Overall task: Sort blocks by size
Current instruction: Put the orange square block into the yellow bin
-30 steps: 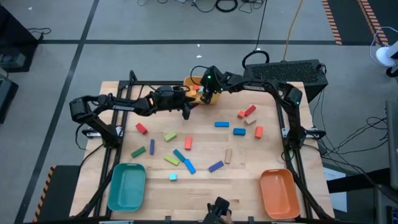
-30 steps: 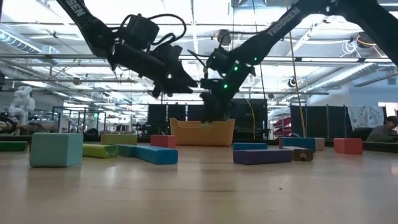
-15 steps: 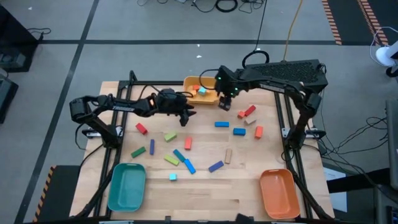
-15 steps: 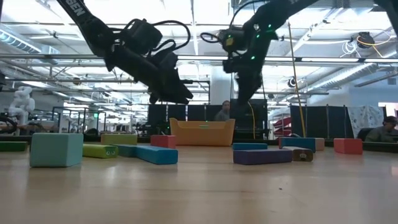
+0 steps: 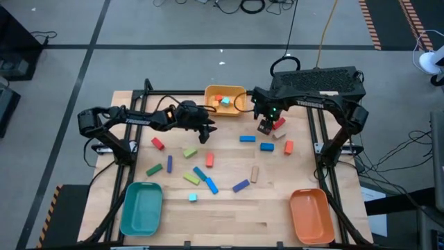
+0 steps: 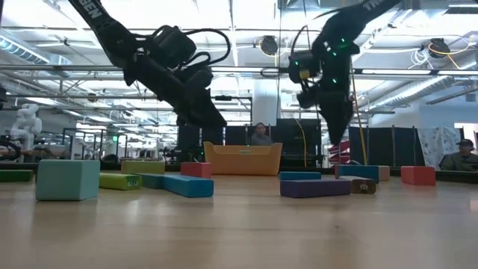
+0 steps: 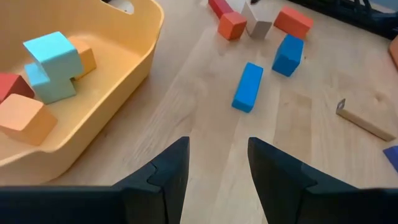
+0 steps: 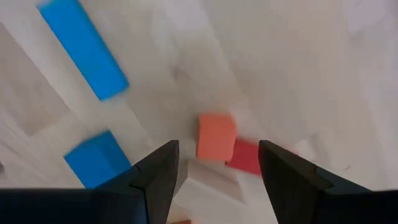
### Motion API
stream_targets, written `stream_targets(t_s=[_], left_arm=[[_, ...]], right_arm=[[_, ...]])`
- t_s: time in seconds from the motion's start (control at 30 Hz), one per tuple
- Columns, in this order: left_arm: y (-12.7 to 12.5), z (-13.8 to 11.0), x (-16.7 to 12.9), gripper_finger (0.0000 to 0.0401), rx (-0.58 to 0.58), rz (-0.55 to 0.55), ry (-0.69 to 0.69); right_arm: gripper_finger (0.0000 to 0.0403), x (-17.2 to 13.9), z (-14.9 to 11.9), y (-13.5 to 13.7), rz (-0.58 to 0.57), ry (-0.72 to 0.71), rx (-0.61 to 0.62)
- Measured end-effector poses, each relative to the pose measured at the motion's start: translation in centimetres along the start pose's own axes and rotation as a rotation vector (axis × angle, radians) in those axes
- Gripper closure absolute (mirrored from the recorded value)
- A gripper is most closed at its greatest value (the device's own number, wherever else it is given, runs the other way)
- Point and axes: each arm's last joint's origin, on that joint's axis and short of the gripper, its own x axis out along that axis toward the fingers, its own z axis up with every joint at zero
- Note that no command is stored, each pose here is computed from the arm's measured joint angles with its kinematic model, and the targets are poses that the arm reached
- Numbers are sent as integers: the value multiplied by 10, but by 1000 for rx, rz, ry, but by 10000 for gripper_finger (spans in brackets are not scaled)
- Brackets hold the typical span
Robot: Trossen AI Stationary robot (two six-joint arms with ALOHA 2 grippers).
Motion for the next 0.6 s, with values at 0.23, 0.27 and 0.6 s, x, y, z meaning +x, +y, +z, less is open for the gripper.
stream_targets(t_s=[0.23, 0.27, 0.6], left_arm=[[1, 1, 0, 237, 1, 21, -8], [1, 1, 0, 237, 1, 23, -9], [0, 2, 0, 237, -2, 22, -25]], right_arm=[[197, 27, -10, 1, 2, -5, 13], [197, 29, -11, 1, 3, -7, 13], [199, 46, -19, 1, 3, -22, 32]])
